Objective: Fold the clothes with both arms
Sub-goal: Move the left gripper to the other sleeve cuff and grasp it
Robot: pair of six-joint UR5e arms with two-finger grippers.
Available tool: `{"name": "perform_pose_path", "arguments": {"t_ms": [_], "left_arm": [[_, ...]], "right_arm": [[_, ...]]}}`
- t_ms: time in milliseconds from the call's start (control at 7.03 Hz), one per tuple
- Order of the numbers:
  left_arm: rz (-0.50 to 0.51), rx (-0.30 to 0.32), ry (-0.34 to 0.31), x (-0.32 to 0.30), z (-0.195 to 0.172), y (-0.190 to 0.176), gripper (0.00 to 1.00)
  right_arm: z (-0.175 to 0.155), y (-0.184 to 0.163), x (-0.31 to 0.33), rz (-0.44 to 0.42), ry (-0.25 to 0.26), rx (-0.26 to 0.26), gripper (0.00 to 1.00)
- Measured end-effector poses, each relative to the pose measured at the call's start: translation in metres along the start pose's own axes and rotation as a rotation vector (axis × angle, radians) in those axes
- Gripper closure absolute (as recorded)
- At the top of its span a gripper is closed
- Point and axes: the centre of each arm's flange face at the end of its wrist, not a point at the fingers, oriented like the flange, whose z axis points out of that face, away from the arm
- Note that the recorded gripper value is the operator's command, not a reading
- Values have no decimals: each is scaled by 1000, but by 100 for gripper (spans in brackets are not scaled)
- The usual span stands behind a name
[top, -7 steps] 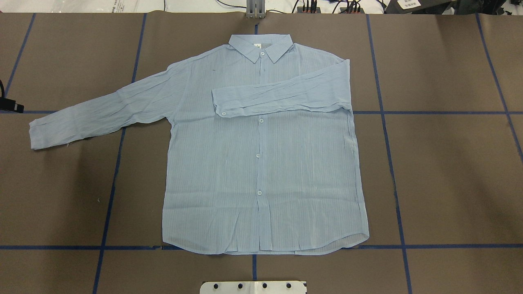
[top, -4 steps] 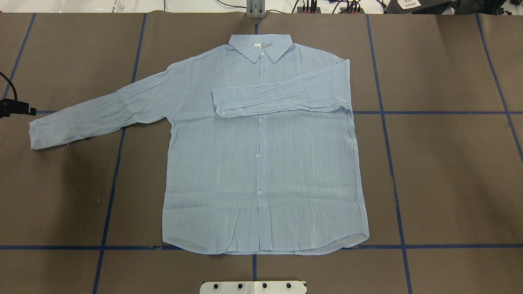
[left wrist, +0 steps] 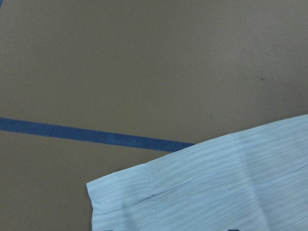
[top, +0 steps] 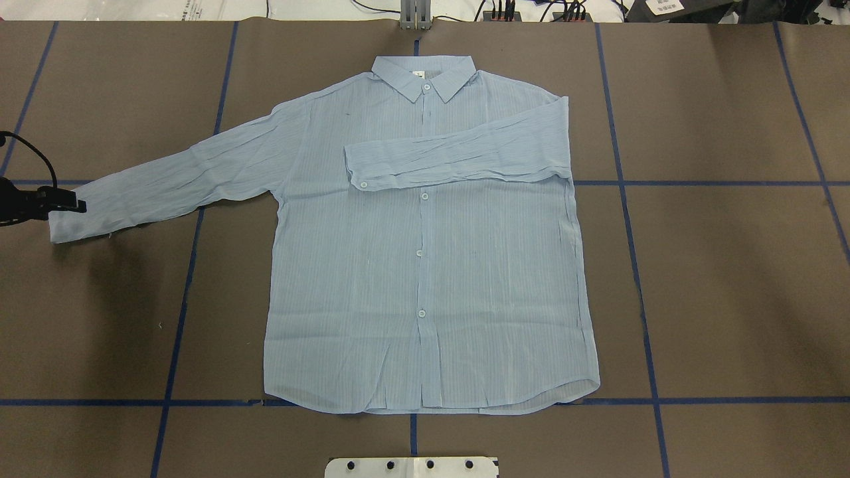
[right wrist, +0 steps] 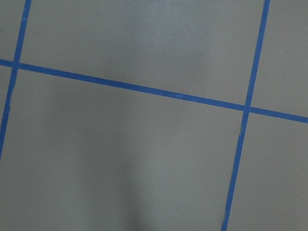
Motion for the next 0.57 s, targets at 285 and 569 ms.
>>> {"name": "perform_pose_path", "arguments": {"t_ms": [285, 569], "left_arm": [[5, -18, -6, -3, 5, 11, 17], [15, -33, -12, -8, 8, 22, 33]], "right_arm": [[0, 0, 0, 0, 1, 0, 0], [0, 0, 0, 0, 1, 0, 0]]}}
